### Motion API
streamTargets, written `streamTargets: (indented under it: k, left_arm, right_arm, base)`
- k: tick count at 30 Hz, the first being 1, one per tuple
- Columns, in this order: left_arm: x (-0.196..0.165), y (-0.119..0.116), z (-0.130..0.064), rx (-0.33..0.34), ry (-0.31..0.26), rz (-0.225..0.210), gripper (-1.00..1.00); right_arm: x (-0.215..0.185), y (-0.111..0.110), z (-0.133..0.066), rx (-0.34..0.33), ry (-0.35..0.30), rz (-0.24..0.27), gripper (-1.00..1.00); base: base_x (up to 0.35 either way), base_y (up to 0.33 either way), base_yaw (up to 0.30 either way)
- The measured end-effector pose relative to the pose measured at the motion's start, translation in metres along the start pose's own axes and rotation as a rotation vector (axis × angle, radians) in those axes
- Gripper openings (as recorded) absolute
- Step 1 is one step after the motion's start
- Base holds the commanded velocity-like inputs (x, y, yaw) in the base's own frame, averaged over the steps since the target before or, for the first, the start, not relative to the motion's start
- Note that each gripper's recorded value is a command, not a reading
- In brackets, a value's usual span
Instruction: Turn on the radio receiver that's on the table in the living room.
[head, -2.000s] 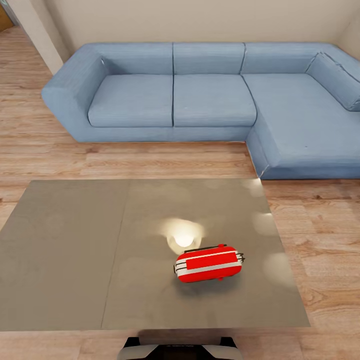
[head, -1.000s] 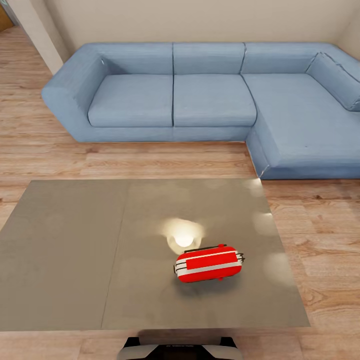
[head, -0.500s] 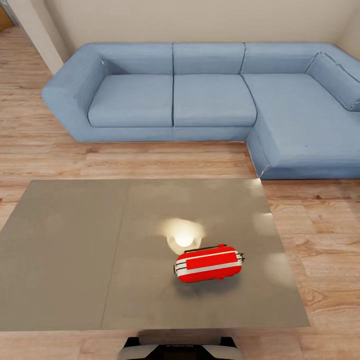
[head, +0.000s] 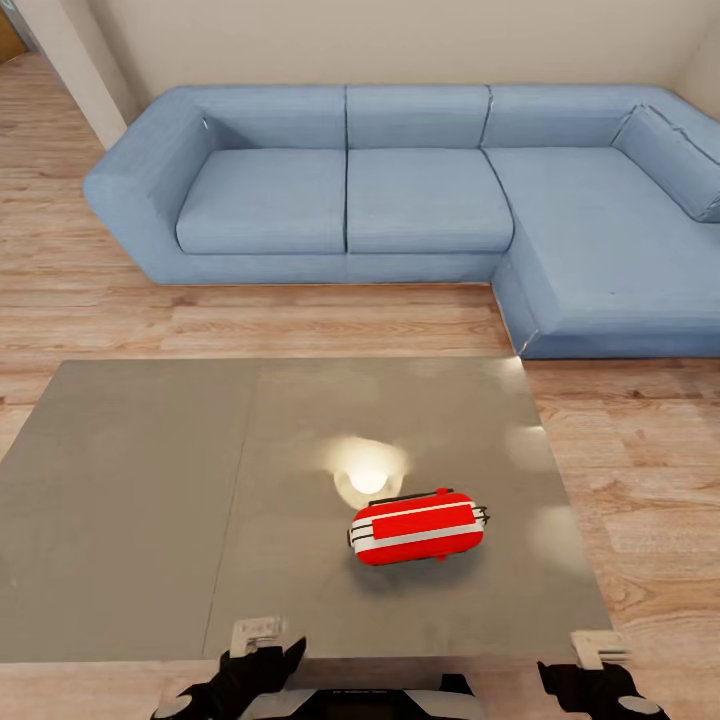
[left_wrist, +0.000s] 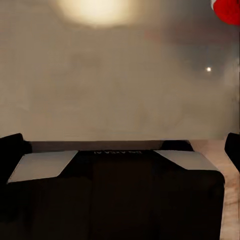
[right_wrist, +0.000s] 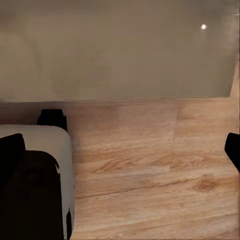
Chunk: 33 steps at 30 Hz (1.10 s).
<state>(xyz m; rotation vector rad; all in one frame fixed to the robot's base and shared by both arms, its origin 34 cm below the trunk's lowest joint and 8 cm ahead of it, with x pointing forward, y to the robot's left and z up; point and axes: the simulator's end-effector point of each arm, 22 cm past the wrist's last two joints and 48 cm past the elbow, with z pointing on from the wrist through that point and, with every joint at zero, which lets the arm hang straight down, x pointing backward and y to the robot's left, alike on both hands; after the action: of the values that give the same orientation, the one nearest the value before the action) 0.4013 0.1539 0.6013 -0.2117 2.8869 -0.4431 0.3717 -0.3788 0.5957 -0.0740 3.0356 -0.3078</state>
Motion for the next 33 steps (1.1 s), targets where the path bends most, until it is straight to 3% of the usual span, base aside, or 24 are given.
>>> streamTargets:
  k: [6, 9, 14, 18, 27, 33]
  left_arm:
    - [-0.027, -0.005, 0.002, 0.008, -0.043, 0.013, 1.0]
    - [-0.044, -0.007, 0.009, 0.012, -0.063, 0.02, 1.0]
    - [-0.048, -0.004, 0.031, 0.005, -0.036, 0.025, 1.0]
    - [-0.045, -0.002, 0.036, 0.004, -0.028, 0.025, 1.0]
    - [-0.05, -0.003, 0.038, 0.008, -0.044, 0.028, 1.0]
    - [-0.051, -0.005, 0.038, 0.012, -0.046, 0.026, 1.0]
  right_arm:
    - [-0.043, -0.012, 0.0, 0.026, -0.059, -0.004, 1.0]
    - [-0.067, -0.035, 0.0, 0.063, -0.081, -0.031, 1.0]
    - [-0.119, -0.055, -0.003, 0.094, -0.132, -0.035, 1.0]
    - [-0.139, -0.062, -0.006, 0.108, -0.145, -0.041, 1.0]
    - [-0.171, -0.056, -0.026, 0.119, -0.186, -0.093, 1.0]
    - [-0.174, -0.037, -0.027, 0.079, -0.19, -0.131, 1.0]
  base:
    - [0.0, 0.0, 0.0]
    - [0.0, 0.0, 0.0]
    - [0.0, 0.0, 0.0]
    - [0.0, 0.0, 0.0]
    - [0.0, 0.0, 0.0]
    - [0.0, 0.0, 0.0]
